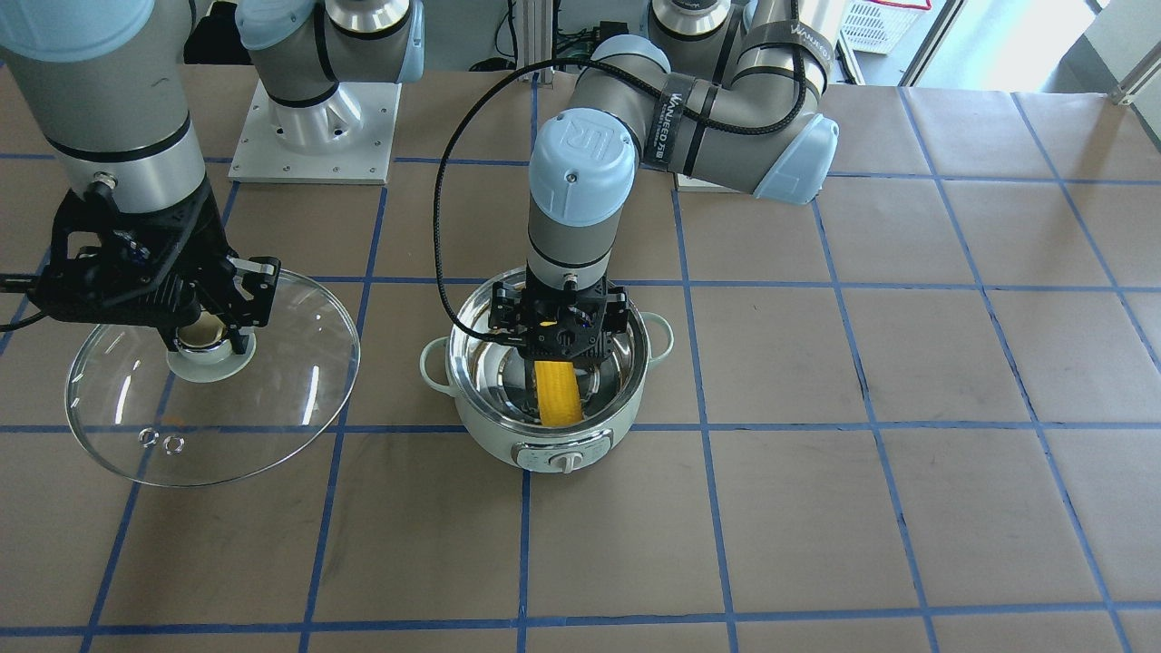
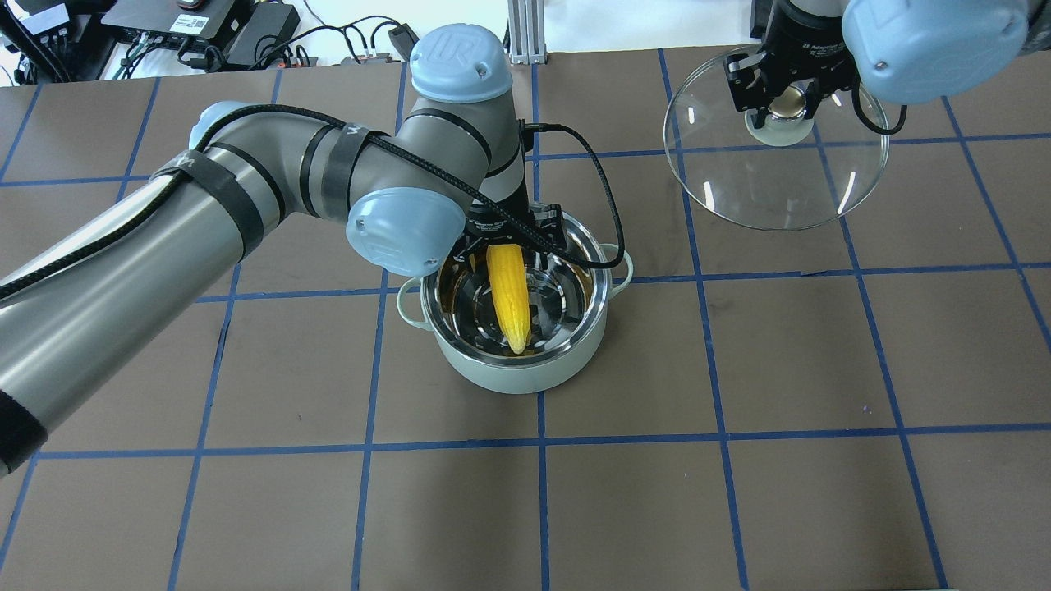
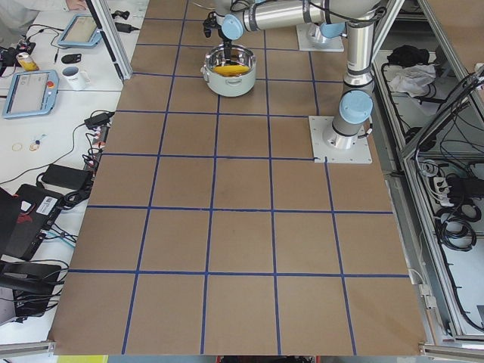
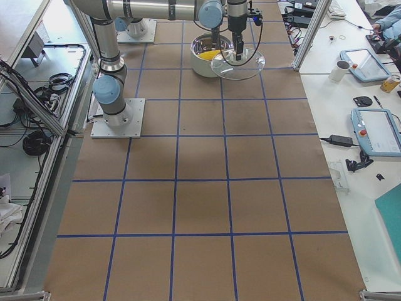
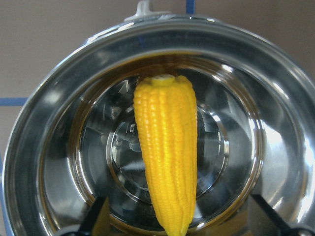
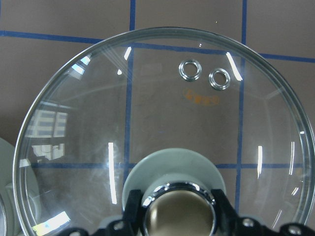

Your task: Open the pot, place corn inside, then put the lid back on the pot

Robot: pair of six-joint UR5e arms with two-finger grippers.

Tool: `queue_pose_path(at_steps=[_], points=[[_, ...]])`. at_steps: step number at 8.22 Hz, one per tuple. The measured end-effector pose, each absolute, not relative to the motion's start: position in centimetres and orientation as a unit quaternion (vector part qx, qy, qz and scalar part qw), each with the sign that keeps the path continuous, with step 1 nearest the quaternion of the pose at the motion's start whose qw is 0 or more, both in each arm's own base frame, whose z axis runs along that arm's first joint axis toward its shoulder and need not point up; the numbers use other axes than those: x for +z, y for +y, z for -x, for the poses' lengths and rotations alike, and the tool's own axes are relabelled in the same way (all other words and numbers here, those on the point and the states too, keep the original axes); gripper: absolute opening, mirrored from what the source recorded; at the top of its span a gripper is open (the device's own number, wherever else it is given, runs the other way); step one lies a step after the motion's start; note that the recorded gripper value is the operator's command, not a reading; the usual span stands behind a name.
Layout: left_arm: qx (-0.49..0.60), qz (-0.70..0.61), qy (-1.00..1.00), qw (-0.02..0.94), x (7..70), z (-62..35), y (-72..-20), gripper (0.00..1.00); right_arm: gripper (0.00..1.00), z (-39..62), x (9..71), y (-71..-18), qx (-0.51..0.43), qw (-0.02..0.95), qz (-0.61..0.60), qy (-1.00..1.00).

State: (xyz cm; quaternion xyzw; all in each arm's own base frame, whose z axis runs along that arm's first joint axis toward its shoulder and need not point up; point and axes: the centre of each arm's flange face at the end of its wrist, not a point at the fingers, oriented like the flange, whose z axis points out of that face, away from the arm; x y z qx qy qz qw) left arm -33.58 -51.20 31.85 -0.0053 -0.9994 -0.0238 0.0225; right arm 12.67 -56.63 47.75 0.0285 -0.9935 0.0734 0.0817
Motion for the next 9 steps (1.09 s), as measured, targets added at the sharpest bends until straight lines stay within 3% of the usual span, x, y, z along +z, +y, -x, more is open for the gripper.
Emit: queue_pose_path(at_steps=[6, 9], points=[[0.031, 0.038, -0.999, 0.002, 44.4, 17.4, -59.3, 1.00, 0.00, -11.9, 47.6, -56.7, 0.068, 0.082, -0.026, -0.994], [0.043, 0.070, -0.996, -0.019, 48.0, 10.6, -59.9, 1.00, 0.00, -11.9, 47.6, -56.7, 0.068, 0.083, -0.025, -0.994]])
